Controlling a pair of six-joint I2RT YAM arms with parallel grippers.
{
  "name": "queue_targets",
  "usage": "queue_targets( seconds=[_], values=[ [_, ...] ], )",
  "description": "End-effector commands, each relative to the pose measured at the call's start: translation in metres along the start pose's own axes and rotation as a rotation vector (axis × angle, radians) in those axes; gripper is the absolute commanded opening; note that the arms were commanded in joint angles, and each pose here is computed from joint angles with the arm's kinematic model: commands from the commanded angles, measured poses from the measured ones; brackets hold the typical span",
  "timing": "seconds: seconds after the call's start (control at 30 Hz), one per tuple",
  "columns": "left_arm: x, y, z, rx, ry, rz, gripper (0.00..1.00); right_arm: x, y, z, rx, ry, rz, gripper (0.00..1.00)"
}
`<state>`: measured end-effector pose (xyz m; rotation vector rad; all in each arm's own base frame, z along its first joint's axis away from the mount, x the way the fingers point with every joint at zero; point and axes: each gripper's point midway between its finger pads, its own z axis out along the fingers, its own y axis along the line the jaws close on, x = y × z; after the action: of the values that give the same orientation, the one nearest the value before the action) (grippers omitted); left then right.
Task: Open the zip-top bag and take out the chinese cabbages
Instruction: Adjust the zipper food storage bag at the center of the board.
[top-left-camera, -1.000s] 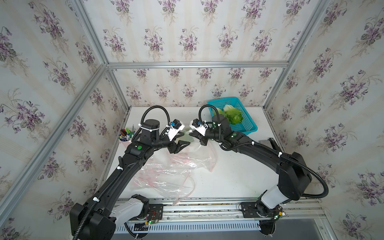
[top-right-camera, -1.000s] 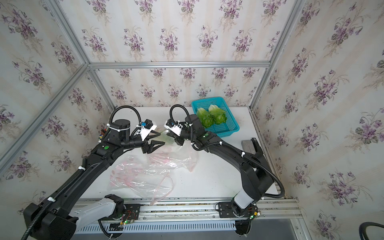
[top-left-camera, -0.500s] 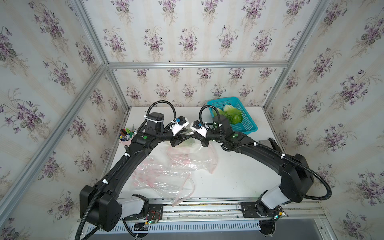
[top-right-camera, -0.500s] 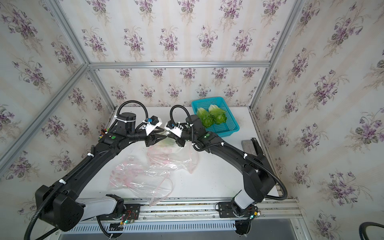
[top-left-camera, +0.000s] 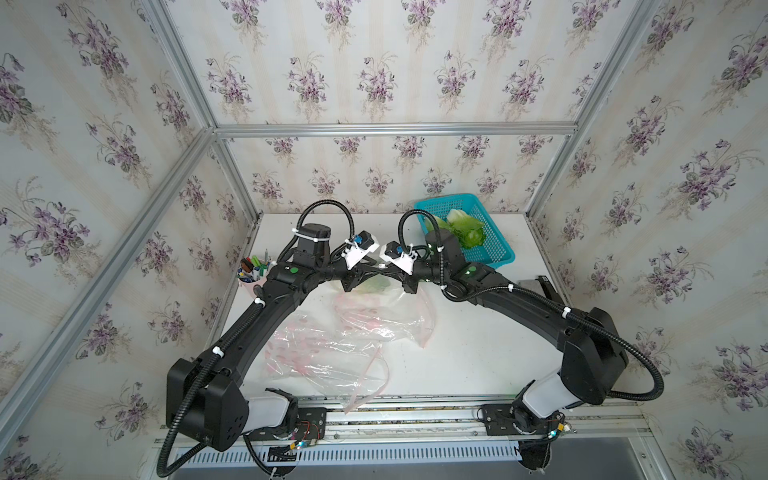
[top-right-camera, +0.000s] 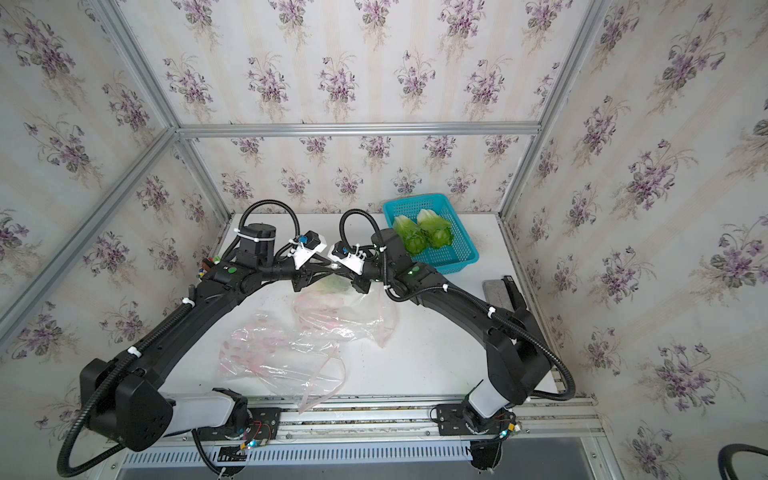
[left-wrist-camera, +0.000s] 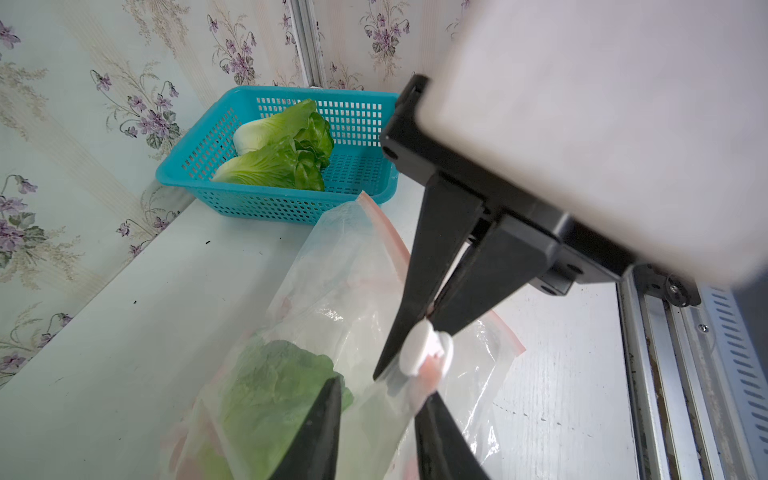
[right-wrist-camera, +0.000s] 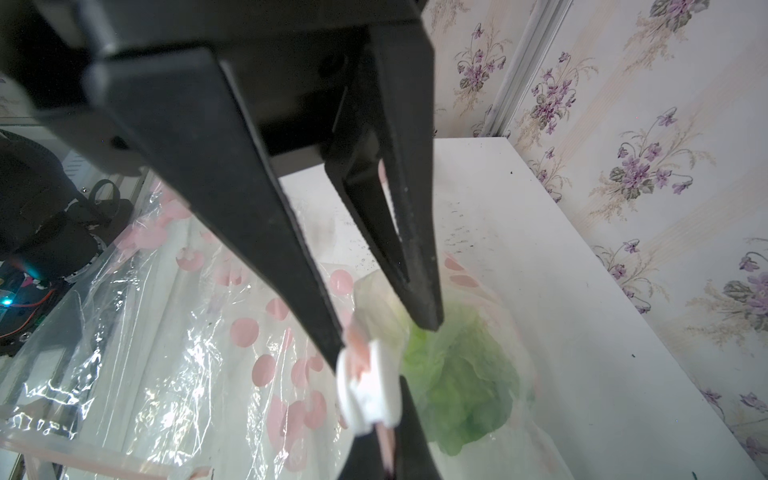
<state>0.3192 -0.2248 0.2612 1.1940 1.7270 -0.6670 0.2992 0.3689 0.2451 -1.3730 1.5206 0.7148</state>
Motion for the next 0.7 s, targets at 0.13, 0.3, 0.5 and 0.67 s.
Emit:
queue_targets(
  seconds=[0.13,0.3,0.5,0.67],
  values=[
    [-0.002,-0.006,0.0,0.037,-0.018,0.026,0.01,-0.003,0.0,0.004,-0.014,-0.015,-0.021,0.0],
    [0.001,-0.004,0.002,0.031,-0.006,0.019,0.0,-0.002,-0.002,-0.001,0.022,-0.022,-0.042,0.51],
    [0.004,-0.004,0.004,0.039,-0.003,0.012,0.0,-0.019,0.005,-0.025,0.089,-0.152,-0.139,0.53],
    [0.004,-0.006,0.004,0.046,-0.005,0.013,0.0,-0.032,0.0,-0.031,0.14,-0.223,-0.144,0.31]
  ],
)
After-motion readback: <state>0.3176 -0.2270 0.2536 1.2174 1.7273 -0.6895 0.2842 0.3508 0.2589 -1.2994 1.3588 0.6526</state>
